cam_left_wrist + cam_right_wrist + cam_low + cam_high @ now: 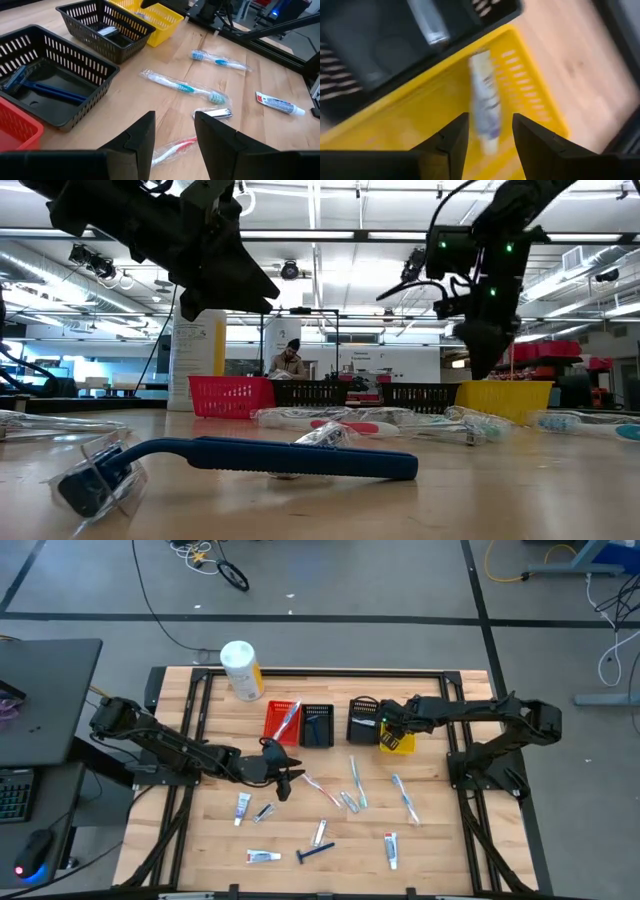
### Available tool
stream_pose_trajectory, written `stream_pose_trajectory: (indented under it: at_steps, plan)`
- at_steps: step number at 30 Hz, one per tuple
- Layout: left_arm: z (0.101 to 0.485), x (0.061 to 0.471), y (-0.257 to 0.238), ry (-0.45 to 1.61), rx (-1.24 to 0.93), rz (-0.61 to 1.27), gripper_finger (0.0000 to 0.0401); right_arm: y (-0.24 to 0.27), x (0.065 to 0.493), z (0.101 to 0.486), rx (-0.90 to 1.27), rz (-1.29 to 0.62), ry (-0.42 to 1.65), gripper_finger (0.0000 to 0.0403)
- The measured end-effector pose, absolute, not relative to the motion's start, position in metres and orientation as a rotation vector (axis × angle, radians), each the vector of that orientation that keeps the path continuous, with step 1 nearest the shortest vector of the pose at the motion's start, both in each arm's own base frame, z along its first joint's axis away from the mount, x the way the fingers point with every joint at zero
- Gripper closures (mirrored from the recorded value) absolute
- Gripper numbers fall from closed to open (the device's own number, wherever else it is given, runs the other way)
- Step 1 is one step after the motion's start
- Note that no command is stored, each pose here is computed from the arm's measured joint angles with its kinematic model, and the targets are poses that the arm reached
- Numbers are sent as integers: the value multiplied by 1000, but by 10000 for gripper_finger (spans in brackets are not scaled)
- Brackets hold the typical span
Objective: Pick & Place Travel size toiletries
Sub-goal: Put the red toothbrush into the red basket
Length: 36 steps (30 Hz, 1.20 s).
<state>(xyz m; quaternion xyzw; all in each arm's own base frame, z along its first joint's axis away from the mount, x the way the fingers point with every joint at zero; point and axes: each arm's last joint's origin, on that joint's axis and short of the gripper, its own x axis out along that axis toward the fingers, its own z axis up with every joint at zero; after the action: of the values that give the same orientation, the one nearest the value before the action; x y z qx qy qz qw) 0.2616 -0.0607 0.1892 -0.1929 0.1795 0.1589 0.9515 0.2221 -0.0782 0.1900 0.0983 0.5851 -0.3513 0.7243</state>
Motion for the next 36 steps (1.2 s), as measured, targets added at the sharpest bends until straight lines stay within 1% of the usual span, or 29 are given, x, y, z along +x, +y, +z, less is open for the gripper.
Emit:
stream_pose_trajectory:
  at_steps: [3,7,11,17,24,28,31,36]
  plan:
    - [189,262,-61,367,-394,318,255,-73,229,202,294,-701,1280,242]
    - [189,262,-61,374,-377,304,255,-59,237,208,373,-534,1283,242]
    - [189,262,-62,408,-231,230,255,-41,242,209,380,-411,1294,242]
    - [188,262,-62,437,-25,183,255,-7,250,210,368,-350,1252,242]
    - [163,273,-65,511,156,110,255,27,266,218,336,-201,1071,242]
    - [147,283,-65,558,197,29,253,40,274,223,333,-135,966,242]
    - [142,294,-64,588,187,-16,243,45,278,227,334,-104,914,242]
    - [139,312,-56,607,199,-67,215,48,282,228,341,-82,853,242]
